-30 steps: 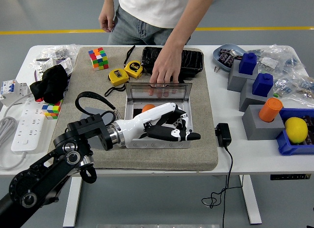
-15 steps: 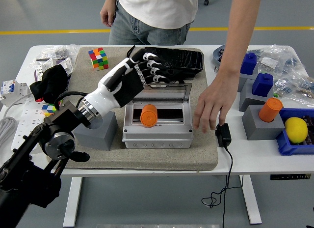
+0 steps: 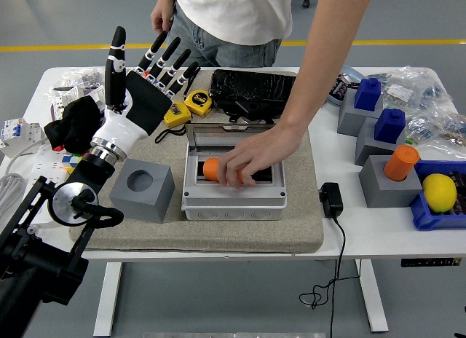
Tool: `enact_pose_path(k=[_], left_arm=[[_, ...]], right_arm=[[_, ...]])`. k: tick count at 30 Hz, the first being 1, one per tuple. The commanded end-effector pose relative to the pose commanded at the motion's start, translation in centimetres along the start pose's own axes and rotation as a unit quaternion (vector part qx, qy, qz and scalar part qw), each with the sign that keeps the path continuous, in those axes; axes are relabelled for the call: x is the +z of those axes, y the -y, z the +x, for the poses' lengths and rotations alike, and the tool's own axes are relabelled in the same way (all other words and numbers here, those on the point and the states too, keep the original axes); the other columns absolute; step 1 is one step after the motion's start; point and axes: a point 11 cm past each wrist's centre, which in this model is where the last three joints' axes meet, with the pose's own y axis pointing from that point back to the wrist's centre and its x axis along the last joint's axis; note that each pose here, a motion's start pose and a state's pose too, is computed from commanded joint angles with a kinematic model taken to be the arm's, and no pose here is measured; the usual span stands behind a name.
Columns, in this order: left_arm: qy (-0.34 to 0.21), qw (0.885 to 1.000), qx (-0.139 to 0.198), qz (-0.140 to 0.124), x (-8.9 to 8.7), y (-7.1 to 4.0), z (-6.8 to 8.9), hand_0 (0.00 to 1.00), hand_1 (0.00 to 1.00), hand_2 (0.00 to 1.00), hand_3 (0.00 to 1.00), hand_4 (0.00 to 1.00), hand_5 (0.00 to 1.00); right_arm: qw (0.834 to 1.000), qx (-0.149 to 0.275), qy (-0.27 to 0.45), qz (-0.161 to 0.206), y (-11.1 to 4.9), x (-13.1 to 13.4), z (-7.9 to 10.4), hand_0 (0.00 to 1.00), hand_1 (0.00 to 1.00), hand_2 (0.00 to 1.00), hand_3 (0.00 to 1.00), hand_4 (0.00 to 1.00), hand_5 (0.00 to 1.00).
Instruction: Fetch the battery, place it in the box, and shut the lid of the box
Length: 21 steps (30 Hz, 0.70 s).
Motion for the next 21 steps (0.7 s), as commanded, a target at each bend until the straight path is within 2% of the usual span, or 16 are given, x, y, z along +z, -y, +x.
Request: enact_pose_path(k=[6,10,14,15,18,20,21], left_arm=[[0.100,0.995,0.012,0.004,0.7,0.5,0.3,0.697,0.791,0.763,0.752,0.998,0.640],[0.187,0.982,0.024,0.000,1.4,1.0,0.2,0.732,0.796,0.761,0.746,0.998,0.678],[0.282,0.959,0.031,-0.003,1.2,1.3,-0.2,0.732,0.796,0.761,0.746,0.998,0.678],[0.307,0.951,0.033,-0.003,1.1,1.3,-0.2,0.814,0.829,0.770,0.746,0.998,0.824],[0.375,0.926,0.037,-0.003,0.8,1.6,-0.1,0.814,0.829,0.770,0.746,0.998,0.824],[0.424,0.905,0.042,-0.002,0.8,1.8,0.2,0.814,0.829,0.770,0.746,0.998,0.824],[0.443,0.895,0.043,-0.002,0.8,1.8,0.3,0.998,0.998,0.900,0.782,0.998,0.998]], right_arm=[[1.000,0.000,-0.002,0.001,0.0,-0.1,0.1,0.671,0.574,0.574,0.633,0.998,0.998],[1.000,0.000,-0.002,0.002,0.0,-0.2,0.1,0.671,0.573,0.574,0.633,0.998,0.998],[1.000,0.001,-0.003,0.002,0.0,-0.1,0.2,0.671,0.573,0.574,0.633,0.998,0.998],[1.000,0.002,-0.003,0.002,0.0,-0.1,0.2,0.671,0.574,0.574,0.634,0.998,0.998],[1.000,0.002,-0.004,0.001,0.0,0.0,0.2,0.671,0.574,0.574,0.634,0.998,0.998],[1.000,0.001,-0.005,0.001,0.0,-0.1,0.2,0.671,0.574,0.574,0.634,0.998,0.998],[1.000,0.001,-0.005,0.002,0.0,-0.1,0.2,0.670,0.572,0.574,0.633,0.998,0.998]])
